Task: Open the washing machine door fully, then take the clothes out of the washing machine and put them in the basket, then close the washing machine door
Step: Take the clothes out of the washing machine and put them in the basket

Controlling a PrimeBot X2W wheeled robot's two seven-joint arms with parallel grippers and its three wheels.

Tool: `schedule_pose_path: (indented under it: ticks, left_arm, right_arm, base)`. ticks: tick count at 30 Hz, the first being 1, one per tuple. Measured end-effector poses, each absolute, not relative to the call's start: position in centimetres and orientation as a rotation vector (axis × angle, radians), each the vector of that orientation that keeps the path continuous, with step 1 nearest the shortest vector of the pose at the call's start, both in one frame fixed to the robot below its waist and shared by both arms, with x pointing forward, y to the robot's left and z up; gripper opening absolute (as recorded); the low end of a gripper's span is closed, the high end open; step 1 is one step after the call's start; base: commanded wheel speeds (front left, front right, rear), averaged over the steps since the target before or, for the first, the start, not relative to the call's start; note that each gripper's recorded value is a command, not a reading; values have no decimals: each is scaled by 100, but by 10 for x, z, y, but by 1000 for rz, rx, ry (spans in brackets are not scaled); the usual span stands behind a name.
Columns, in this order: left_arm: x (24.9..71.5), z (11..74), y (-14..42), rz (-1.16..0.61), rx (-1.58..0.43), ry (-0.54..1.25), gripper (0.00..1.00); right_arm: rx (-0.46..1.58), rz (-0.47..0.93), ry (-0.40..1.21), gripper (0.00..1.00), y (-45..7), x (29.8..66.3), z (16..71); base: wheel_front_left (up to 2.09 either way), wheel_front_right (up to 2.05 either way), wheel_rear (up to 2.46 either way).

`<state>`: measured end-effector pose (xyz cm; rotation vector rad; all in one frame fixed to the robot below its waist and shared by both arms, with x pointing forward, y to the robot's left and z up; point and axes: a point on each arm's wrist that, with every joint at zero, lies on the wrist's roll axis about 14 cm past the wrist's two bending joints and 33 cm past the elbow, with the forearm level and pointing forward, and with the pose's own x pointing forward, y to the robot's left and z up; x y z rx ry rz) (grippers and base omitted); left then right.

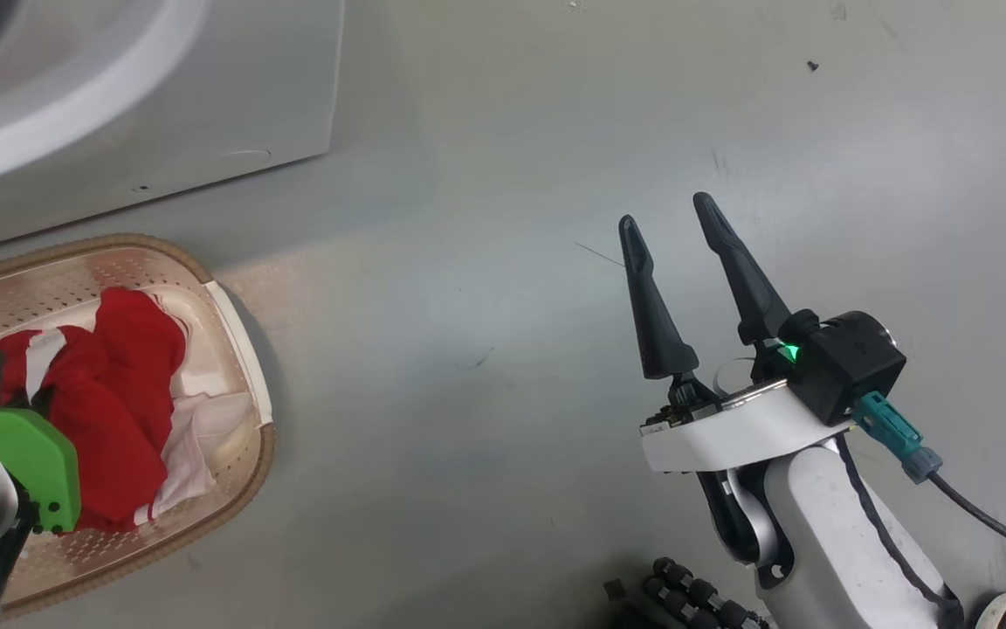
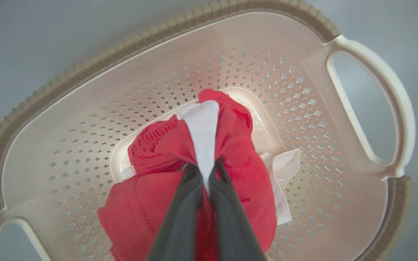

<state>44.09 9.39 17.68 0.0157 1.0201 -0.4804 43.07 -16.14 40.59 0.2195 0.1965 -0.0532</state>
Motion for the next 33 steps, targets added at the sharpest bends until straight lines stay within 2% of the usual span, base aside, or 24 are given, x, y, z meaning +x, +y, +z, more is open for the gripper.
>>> schedule_pose_path:
  ticks: [13,14,15,16,33]
  left_arm:
    - [429,149,101,-430,-13,1125,0]
    - [429,148,100,-410,-37,1120,47]
    - [431,149,100,-407,-40,1118,47]
    - [432,149,100,-403,-42,1118,100]
    - [447,170,109,-349,-59,1017,100]
  right_arm:
    - [205,-56,218,100,-162,439,392]
    - [206,-53,220,100,-161,440,391]
    - [206,-54,220,100,-162,440,391]
    - [206,-55,220,100,-162,440,391]
    - [205,-39,172,100,-159,446,407]
  base:
    - [0,0,0]
    - [0,0,0]
    - [0,0,0]
    - [0,0,0]
    - [0,0,0]
